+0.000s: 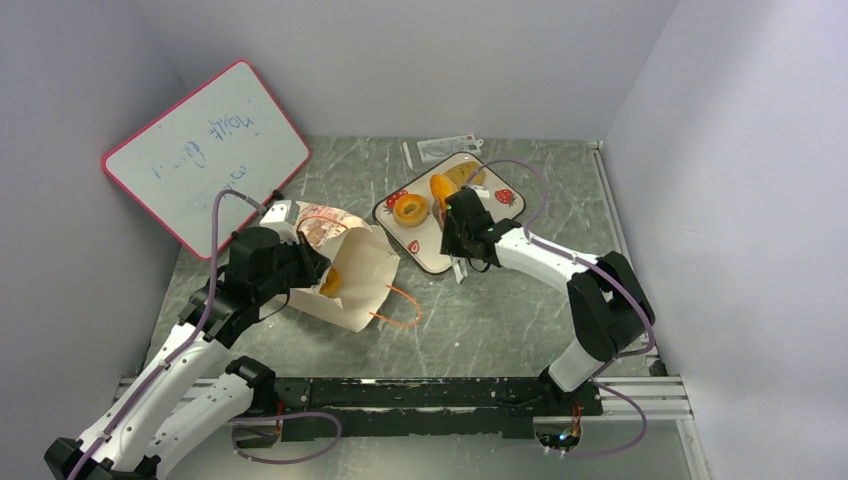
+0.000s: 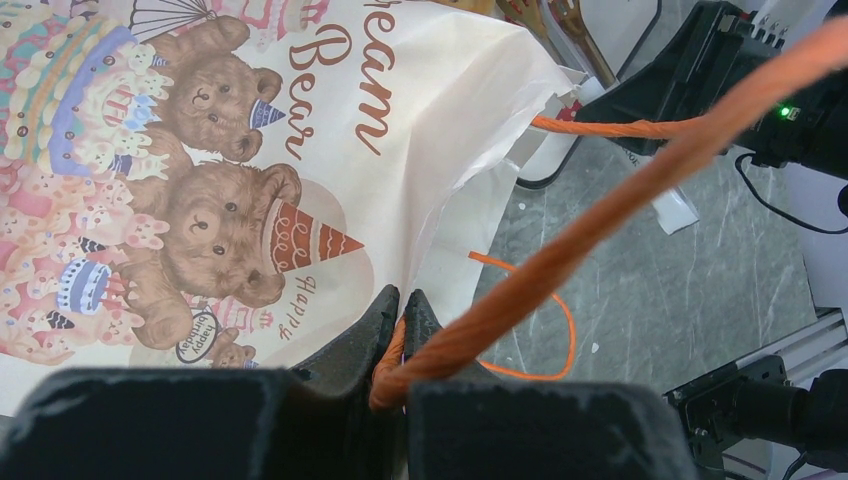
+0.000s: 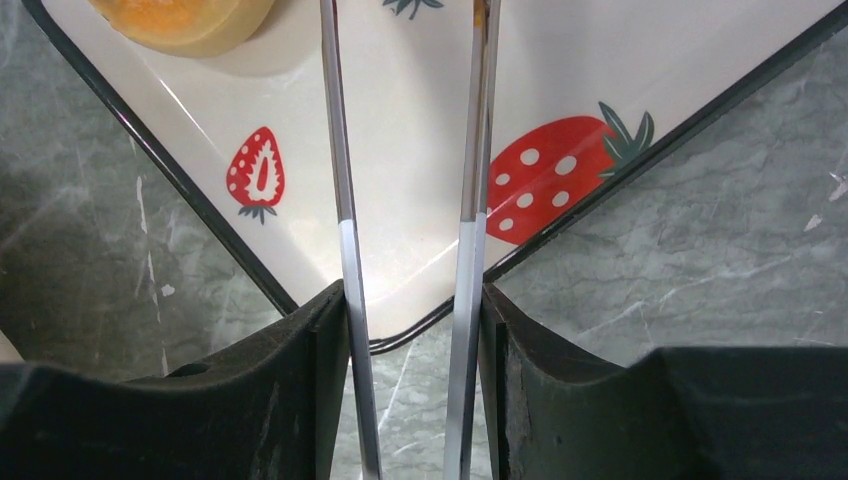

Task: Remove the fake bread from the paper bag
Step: Pick up the clamp from the container, then take out the fake bread from the paper bag.

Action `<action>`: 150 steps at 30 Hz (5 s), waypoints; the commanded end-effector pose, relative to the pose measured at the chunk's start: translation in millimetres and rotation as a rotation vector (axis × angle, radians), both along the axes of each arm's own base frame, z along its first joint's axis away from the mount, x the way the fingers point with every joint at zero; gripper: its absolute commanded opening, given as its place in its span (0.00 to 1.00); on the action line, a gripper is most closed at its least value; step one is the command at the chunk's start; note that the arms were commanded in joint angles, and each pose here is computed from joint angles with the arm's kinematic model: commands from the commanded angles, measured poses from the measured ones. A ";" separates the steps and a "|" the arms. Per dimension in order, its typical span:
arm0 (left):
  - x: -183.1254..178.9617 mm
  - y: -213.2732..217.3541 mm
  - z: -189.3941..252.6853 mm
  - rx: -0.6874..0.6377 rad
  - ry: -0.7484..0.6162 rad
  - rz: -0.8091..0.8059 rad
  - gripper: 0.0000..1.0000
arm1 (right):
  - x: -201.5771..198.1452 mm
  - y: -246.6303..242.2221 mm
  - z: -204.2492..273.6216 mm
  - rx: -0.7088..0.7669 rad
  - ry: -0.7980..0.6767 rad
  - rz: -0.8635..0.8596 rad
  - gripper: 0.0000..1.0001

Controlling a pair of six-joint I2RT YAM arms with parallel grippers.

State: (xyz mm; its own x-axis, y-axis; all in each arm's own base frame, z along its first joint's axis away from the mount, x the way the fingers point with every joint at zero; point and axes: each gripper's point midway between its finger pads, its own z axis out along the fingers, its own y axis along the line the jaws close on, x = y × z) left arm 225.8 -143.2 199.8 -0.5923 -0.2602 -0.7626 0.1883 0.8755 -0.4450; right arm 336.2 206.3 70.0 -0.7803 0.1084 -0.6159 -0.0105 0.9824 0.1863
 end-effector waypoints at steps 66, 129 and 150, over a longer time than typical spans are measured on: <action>17.2 15.5 -0.9 0.098 0.014 0.092 0.07 | -194.1 -1.5 185.1 0.365 -0.062 0.607 0.42; -5.7 -15.9 -9.1 -0.055 0.069 -0.050 0.07 | -165.7 150.4 38.0 0.892 0.567 0.537 0.49; -3.8 -30.2 17.5 -0.077 0.016 -0.142 0.07 | -150.5 170.7 30.2 0.894 0.593 0.539 0.49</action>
